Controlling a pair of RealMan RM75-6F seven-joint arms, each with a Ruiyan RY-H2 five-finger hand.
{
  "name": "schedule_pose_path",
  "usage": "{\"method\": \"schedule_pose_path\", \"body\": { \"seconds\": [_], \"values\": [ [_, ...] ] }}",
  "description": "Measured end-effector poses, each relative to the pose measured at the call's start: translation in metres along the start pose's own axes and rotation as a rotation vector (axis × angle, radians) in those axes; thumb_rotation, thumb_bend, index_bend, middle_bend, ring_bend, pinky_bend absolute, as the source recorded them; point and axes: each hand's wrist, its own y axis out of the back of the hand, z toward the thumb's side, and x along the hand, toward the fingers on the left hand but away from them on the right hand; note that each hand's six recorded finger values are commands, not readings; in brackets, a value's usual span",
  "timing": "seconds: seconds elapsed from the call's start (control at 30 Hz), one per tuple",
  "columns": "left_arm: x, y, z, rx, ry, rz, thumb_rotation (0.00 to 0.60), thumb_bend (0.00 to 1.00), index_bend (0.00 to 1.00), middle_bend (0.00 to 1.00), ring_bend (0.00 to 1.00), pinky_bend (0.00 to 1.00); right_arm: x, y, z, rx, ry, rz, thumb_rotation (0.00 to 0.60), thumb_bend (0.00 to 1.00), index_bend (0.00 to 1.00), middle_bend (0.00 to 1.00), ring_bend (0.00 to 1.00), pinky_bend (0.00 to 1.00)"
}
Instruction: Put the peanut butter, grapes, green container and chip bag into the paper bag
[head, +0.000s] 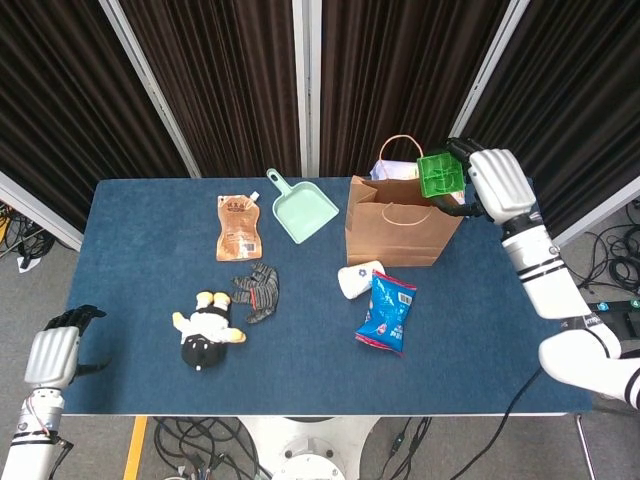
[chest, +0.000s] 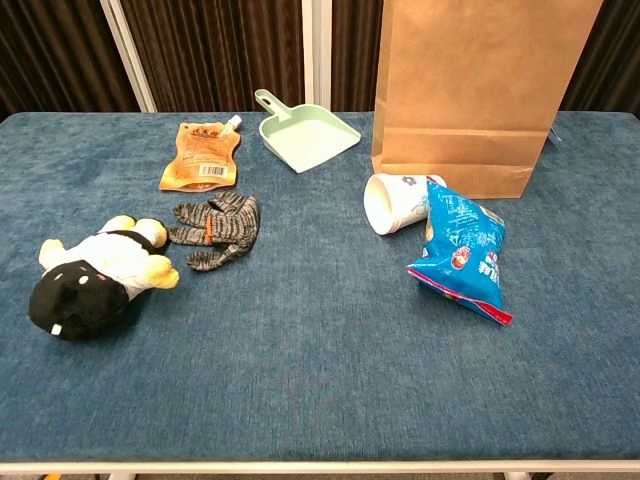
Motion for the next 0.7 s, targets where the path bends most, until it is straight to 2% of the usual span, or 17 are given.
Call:
{"method": "schedule_pose_path", "body": {
  "seconds": [0.3,0.7],
  "values": [
    [-0.002,-0.001,-0.002,-0.002,0.009,-0.004,0.6,0.08,0.35,0.34,0.26,0.28,-0.027,-0.033,-0.005,0.057,-0.054,0.072,0.6,0.24,0.33,0.41,0.31,0.55],
    [-0.003,-0.003,-0.003,-0.005,0.011,-0.007,0.6,0.08,0.35,0.34,0.26,0.28,-0.012,-0.051,-0.004,0.105,-0.027,0.1,0.6,0.24,0.33,0.41,0.31,0.52]
  ]
}}
